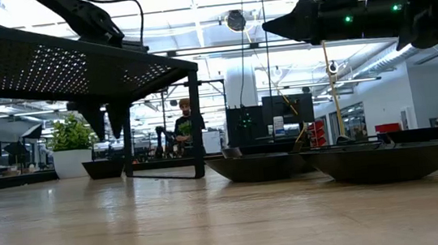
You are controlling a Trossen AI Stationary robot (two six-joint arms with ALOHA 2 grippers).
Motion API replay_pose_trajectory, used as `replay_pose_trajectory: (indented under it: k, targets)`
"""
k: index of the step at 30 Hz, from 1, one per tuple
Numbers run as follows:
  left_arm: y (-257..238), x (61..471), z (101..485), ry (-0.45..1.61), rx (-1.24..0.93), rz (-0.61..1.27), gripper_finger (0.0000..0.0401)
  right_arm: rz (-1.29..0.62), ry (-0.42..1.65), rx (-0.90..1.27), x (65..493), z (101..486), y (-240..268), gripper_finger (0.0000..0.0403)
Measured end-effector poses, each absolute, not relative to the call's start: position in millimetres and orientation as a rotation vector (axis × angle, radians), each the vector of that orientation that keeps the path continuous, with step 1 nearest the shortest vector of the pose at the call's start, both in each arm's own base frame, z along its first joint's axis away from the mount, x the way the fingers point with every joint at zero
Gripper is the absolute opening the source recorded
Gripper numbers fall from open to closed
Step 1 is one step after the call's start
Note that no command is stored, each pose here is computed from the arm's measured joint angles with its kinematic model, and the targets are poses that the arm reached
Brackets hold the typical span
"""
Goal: Pick & Place Mini shaped plates
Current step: Stack the distorted square plate on top of the distorted square plate on the shelf
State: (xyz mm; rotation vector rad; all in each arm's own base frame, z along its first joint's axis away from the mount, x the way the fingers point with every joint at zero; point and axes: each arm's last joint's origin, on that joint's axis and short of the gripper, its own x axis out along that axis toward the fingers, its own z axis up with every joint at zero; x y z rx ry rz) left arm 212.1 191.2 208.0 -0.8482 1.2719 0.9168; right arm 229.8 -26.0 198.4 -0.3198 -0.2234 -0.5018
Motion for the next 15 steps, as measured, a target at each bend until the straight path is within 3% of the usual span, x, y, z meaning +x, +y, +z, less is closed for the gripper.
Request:
replay_pose_trajectory:
  k: [15]
  targets:
    - [186,204,233,1.175,-0.734,0.941,0.0198,-0.503,-0.223,-0.321,230,198,-26,0.021]
